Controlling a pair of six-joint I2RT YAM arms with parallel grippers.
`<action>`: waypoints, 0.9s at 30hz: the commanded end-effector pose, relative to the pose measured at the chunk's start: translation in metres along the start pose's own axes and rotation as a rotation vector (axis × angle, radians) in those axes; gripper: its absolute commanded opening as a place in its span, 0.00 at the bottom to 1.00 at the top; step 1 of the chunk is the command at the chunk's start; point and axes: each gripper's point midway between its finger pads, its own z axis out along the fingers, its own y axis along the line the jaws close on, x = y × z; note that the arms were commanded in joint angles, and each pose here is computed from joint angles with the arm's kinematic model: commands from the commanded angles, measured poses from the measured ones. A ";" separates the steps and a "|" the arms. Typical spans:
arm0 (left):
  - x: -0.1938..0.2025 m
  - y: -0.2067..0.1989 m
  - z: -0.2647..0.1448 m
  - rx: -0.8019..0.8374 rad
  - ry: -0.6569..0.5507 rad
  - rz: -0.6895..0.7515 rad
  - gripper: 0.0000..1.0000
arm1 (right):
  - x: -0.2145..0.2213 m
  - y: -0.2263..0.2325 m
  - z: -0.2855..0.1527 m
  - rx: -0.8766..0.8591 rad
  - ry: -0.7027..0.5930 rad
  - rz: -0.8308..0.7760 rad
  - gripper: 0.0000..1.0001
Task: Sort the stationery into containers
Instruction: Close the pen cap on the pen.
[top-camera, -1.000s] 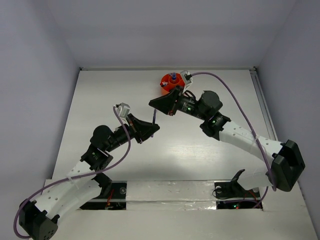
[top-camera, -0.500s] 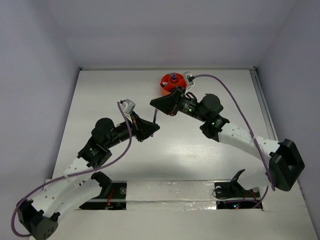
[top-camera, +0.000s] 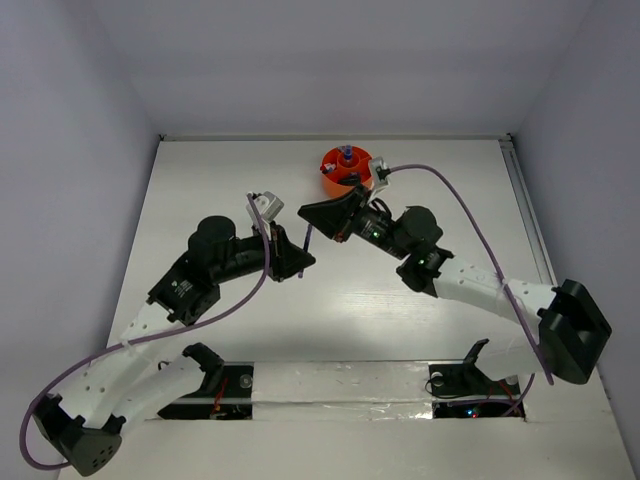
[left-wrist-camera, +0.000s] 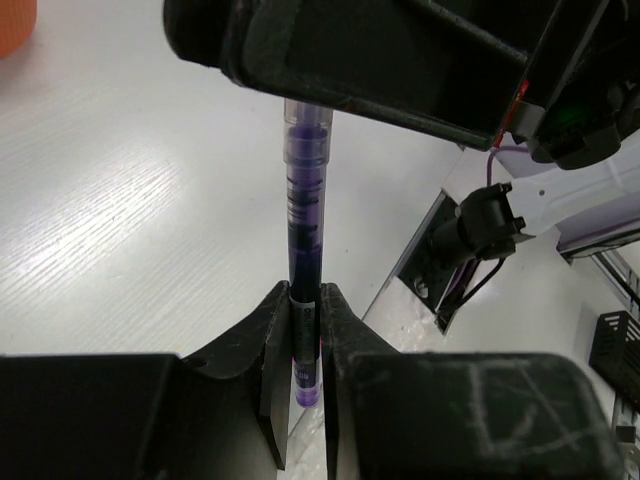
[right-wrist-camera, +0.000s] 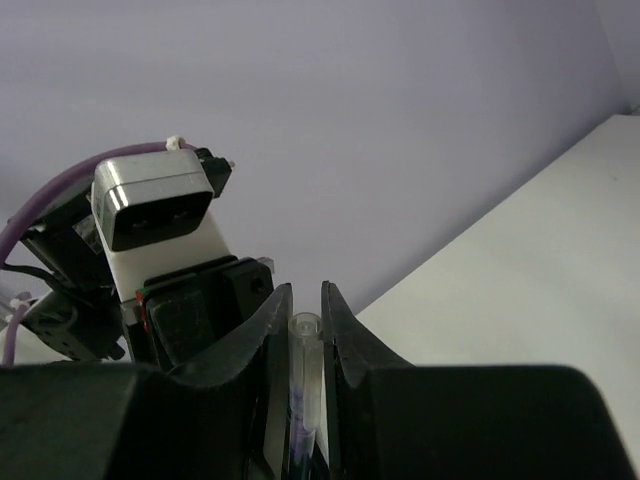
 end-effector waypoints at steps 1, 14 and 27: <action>-0.166 -0.055 -0.053 0.043 -0.563 0.255 0.00 | 0.139 -0.019 -0.054 0.065 0.457 0.122 0.00; -0.143 -0.047 -0.026 0.135 -0.477 0.182 0.00 | 0.153 -0.029 -0.050 0.093 0.522 0.144 0.00; -0.092 -0.029 -0.029 0.115 -0.398 0.131 0.08 | 0.096 -0.062 -0.047 0.120 0.345 0.304 0.00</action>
